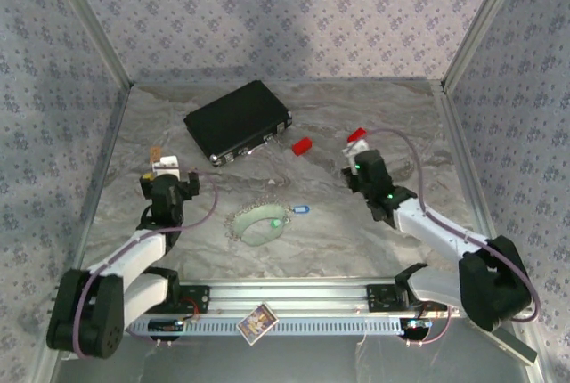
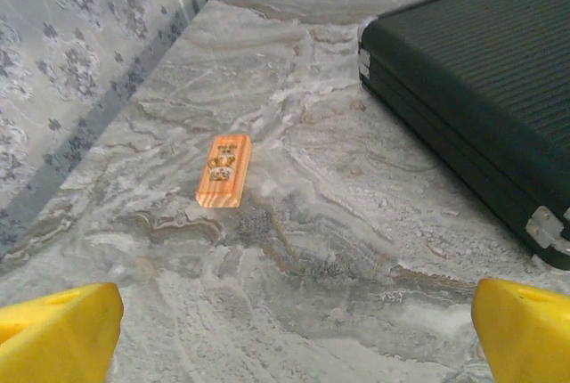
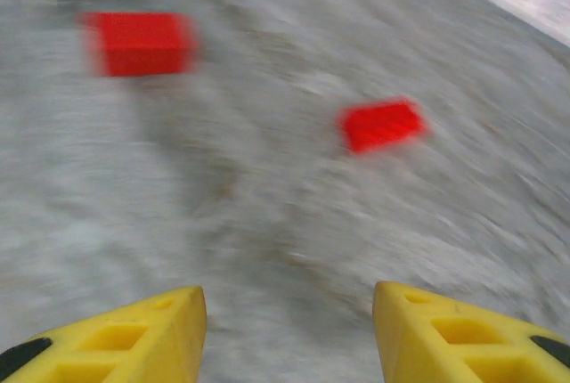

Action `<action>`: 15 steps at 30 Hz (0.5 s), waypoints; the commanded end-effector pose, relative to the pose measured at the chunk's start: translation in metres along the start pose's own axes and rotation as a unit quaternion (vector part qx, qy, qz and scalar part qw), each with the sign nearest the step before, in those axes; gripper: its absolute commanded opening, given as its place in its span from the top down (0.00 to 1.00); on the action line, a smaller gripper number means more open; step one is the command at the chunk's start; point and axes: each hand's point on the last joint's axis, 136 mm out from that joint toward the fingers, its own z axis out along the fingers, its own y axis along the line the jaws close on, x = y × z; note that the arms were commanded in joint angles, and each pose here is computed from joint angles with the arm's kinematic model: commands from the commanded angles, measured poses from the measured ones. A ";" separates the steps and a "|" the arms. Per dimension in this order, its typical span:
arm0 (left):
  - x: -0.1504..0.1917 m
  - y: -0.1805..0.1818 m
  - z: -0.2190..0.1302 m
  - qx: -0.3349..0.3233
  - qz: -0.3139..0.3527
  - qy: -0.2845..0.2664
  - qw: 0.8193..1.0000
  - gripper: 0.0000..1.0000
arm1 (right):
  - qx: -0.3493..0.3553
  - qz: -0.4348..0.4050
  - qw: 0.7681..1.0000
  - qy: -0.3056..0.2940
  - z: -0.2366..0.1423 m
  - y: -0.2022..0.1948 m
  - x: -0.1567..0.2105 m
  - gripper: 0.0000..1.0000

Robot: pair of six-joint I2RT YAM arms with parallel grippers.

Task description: Put the keys on the keyring

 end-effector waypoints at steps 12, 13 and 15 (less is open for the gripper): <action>-0.017 -0.022 0.049 0.059 0.012 -0.059 0.996 0.00 | 0.099 0.148 0.977 -0.116 0.044 -0.094 0.045 0.47; -0.013 -0.023 0.052 0.062 0.010 -0.063 0.996 0.00 | 0.084 0.161 0.977 -0.111 0.049 -0.096 0.051 0.47; -0.009 -0.025 0.058 0.063 0.011 -0.069 0.996 0.00 | 0.091 0.170 0.976 -0.098 0.060 -0.103 0.050 0.45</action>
